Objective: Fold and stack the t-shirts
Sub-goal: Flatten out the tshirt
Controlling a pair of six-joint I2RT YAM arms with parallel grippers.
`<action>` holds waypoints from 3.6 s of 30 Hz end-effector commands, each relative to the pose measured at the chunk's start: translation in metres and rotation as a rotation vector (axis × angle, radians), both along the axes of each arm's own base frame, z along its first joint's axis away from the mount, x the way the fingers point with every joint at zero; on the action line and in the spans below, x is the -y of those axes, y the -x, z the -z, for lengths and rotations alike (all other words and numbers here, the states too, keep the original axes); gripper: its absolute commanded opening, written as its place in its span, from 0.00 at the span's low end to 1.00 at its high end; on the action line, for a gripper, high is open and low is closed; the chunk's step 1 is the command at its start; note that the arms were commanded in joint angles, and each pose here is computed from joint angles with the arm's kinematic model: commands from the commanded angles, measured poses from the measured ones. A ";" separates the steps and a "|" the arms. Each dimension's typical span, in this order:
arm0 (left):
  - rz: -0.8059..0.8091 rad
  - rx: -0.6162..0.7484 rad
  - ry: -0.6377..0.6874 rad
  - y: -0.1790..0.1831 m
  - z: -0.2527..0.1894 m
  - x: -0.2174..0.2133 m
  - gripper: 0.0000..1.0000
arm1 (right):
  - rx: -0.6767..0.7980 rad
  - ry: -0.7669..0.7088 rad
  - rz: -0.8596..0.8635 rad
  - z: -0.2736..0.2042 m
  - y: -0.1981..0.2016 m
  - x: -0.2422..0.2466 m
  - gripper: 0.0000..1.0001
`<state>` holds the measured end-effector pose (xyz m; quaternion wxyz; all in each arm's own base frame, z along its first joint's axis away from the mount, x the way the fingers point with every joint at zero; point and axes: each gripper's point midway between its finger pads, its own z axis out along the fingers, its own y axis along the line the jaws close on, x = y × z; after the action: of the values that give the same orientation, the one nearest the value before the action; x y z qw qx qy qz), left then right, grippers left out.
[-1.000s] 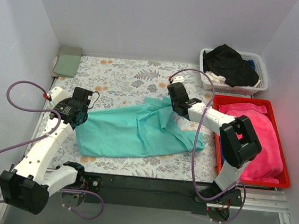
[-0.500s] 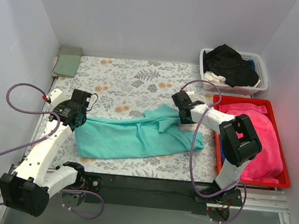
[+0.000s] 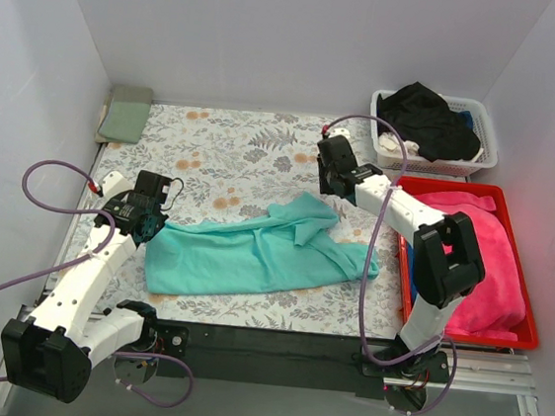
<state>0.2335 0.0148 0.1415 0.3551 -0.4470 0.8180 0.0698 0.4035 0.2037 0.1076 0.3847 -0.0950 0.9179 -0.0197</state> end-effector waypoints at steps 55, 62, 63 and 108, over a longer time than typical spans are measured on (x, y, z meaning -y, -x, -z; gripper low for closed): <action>0.097 0.416 -0.078 -0.083 -0.165 0.004 0.00 | 0.466 -0.077 -0.028 -0.213 -0.001 0.026 0.01; 0.229 0.671 -0.099 -0.098 -0.266 0.018 0.00 | 0.741 -0.193 -0.085 -0.350 0.045 0.050 0.01; 0.249 0.711 -0.100 -0.098 -0.278 0.021 0.00 | 0.768 -0.199 -0.090 -0.363 0.050 0.052 0.01; 0.249 1.018 -0.132 -0.152 -0.369 0.032 0.00 | 1.115 -0.221 -0.282 -0.514 0.061 0.036 0.01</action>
<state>0.4079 -0.0322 0.4531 0.6960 -0.2827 0.6465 -0.1335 0.3742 0.1984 0.5565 0.7558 -0.1925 0.6203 0.0834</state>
